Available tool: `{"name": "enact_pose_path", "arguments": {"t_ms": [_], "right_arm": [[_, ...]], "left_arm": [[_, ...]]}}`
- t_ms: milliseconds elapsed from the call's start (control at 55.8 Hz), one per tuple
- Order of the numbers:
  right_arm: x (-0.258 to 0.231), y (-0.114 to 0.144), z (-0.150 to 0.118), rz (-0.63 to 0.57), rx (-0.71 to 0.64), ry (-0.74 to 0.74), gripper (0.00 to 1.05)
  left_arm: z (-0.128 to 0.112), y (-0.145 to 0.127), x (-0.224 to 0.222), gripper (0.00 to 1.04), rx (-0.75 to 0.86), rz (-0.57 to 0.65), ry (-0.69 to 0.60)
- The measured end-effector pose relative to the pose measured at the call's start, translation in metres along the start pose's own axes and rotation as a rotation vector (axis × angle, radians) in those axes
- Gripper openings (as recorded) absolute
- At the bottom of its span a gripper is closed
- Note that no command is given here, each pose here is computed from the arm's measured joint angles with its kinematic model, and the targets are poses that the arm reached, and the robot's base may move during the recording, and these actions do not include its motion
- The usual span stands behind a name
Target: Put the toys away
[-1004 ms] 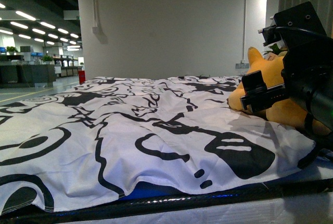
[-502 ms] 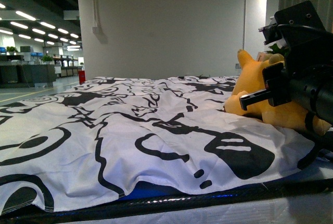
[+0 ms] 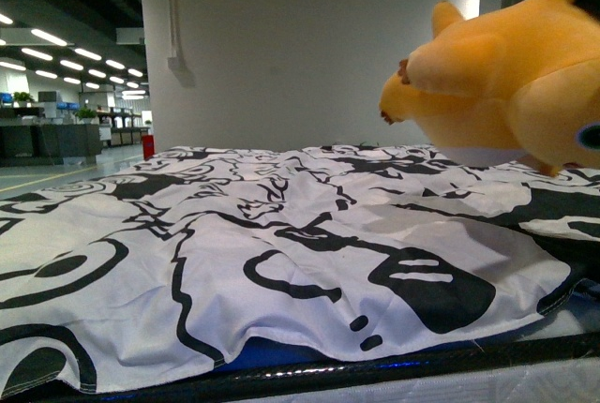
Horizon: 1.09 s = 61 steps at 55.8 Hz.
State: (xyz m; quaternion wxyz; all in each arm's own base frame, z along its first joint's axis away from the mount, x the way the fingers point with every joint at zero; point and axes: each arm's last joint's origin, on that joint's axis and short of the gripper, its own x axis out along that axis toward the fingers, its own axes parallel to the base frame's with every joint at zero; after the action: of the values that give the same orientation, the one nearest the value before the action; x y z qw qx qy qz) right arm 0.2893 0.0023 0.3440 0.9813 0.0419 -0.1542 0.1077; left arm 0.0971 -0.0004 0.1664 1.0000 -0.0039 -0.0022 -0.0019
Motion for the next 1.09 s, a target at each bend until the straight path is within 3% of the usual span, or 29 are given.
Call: {"name": "enact_pose_path", "arguments": {"t_ms": [287, 538, 968, 1094], "right_arm": [[-0.06, -0.008, 0.022, 0.074, 0.133, -0.013, 0.07], [-0.1, 0.002, 0.022, 0.081, 0.214, 0.03, 0.07], [-0.112, 0.009, 0.022, 0.081, 0.248, 0.065, 0.07], [-0.122, 0.014, 0.011, -0.171, 0.122, 0.231, 0.07]], "left_arm": [[0.0, 0.0, 0.0, 0.98, 0.0, 0.0, 0.0], [0.0, 0.0, 0.0, 0.98, 0.0, 0.0, 0.0], [0.0, 0.0, 0.0, 0.98, 0.0, 0.0, 0.0], [0.0, 0.0, 0.0, 0.98, 0.0, 0.0, 0.0]]}}
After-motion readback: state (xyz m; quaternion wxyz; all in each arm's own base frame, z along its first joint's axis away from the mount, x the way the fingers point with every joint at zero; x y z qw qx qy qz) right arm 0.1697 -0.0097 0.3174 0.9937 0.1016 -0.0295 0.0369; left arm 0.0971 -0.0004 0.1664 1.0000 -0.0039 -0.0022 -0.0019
